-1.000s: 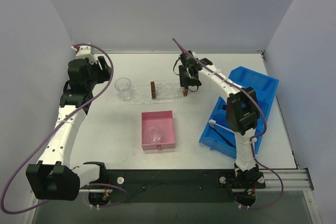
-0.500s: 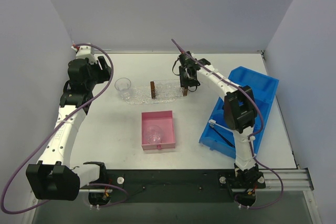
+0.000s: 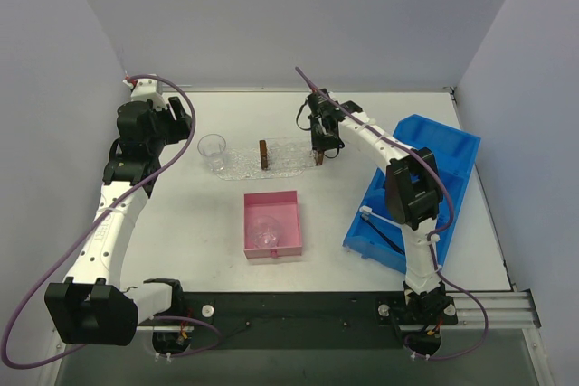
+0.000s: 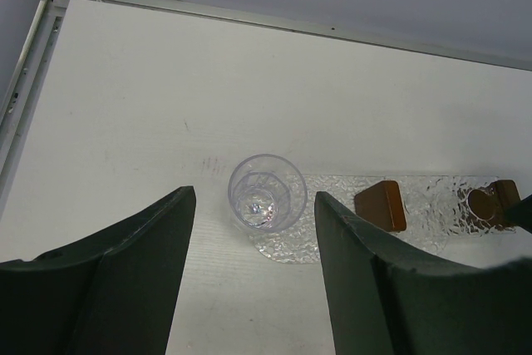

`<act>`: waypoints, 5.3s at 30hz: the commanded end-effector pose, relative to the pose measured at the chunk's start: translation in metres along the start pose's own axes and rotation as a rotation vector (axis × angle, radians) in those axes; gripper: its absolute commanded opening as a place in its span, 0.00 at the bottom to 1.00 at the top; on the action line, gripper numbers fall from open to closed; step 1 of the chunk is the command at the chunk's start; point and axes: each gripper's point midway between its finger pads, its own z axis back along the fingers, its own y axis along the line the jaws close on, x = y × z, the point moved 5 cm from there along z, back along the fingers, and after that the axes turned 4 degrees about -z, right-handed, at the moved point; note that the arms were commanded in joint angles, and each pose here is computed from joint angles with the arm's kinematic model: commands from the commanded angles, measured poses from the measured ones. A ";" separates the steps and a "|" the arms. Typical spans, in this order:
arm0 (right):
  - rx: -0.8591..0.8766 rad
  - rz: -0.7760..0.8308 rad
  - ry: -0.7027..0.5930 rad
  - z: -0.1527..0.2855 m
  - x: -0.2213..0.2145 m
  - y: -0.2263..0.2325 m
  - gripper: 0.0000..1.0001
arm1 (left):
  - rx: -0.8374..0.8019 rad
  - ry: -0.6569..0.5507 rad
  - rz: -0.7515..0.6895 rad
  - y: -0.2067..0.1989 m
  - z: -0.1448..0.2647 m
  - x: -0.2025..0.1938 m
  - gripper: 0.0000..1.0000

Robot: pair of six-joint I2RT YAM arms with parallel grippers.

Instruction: Prepare toiletry sets of a toothbrush and toothpaste on the tray

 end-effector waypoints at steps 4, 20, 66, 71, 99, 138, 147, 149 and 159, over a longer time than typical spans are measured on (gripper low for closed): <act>0.003 -0.033 -0.018 0.018 0.005 0.008 0.00 | -0.017 -0.080 0.010 -0.003 0.005 0.023 0.69; -0.031 -0.068 -0.067 0.041 0.006 0.031 0.00 | -0.019 -0.081 0.012 -0.003 0.005 0.023 0.69; 0.045 -0.101 -0.085 0.018 -0.002 0.099 0.00 | -0.023 -0.076 0.013 -0.004 0.004 0.021 0.69; 0.052 -0.103 -0.086 0.017 -0.003 0.103 0.00 | -0.023 -0.077 0.013 -0.004 0.004 0.022 0.69; 0.078 -0.113 -0.092 0.014 -0.002 0.115 0.00 | -0.024 -0.082 0.013 -0.004 0.004 0.023 0.69; 0.062 -0.119 -0.140 0.028 0.008 0.110 0.47 | -0.024 -0.080 0.012 -0.004 0.005 0.023 0.69; 0.047 -0.088 -0.219 0.062 0.021 0.097 0.62 | -0.017 -0.074 0.012 -0.003 0.003 0.022 0.69; 0.050 -0.087 -0.281 0.087 0.022 0.086 0.62 | -0.015 -0.065 0.012 -0.003 0.003 0.021 0.69; 0.286 0.098 -0.167 0.177 -0.039 0.059 0.53 | -0.079 -0.048 0.019 -0.014 0.016 0.015 0.69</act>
